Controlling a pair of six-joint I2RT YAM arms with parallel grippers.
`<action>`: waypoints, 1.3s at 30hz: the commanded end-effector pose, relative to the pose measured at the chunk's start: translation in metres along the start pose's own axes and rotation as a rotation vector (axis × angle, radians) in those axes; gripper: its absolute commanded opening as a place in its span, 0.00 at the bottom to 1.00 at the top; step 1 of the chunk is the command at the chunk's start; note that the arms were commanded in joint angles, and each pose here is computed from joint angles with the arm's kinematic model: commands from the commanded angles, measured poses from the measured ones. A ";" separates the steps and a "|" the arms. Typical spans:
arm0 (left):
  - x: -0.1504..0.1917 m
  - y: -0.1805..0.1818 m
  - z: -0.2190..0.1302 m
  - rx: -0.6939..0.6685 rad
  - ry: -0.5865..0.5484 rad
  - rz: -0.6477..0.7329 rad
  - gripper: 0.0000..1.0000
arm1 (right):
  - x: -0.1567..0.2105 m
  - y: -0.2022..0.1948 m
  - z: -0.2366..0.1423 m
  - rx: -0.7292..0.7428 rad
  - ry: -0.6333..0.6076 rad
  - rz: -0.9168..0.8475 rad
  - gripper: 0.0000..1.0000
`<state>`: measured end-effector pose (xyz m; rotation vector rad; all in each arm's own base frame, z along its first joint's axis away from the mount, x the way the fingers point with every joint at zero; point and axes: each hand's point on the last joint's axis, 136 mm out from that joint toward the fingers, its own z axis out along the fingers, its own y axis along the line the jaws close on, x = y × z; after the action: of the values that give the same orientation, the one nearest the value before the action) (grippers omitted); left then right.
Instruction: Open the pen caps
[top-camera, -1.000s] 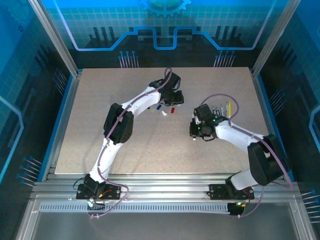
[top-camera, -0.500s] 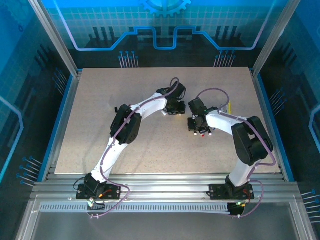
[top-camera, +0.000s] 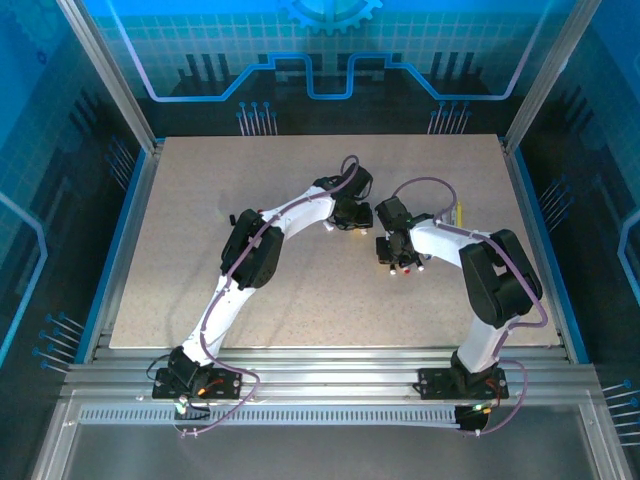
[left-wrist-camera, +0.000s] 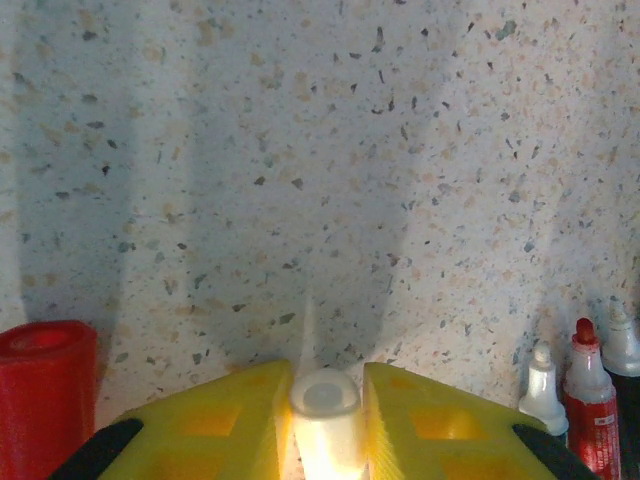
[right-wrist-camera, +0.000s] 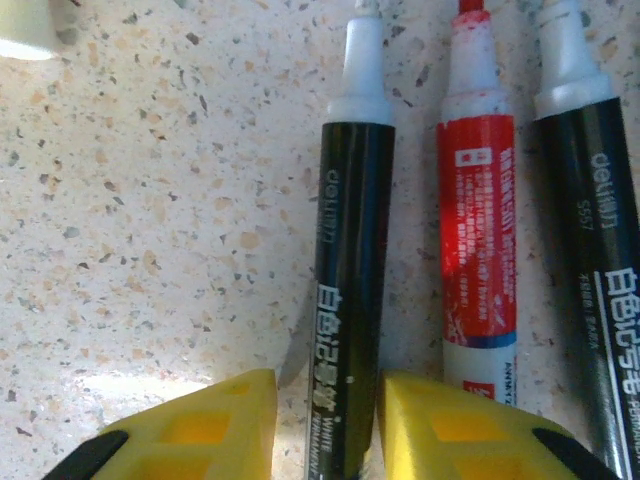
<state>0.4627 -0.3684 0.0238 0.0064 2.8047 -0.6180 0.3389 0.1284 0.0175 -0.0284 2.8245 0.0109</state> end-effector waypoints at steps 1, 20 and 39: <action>0.010 0.008 0.005 -0.038 0.035 0.011 0.27 | -0.002 -0.009 -0.002 0.037 0.004 0.021 0.33; -0.017 -0.013 -0.072 -0.061 -0.093 0.082 0.29 | -0.017 -0.010 -0.059 -0.007 -0.107 0.034 0.33; -0.015 0.021 -0.258 -0.103 -0.783 0.292 0.83 | -0.021 0.023 -0.159 -0.204 -0.417 -0.084 1.00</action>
<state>0.3951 -0.2599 0.2071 0.1509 2.2654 -0.4034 0.3096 0.1380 0.1708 -0.1305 2.4436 0.2156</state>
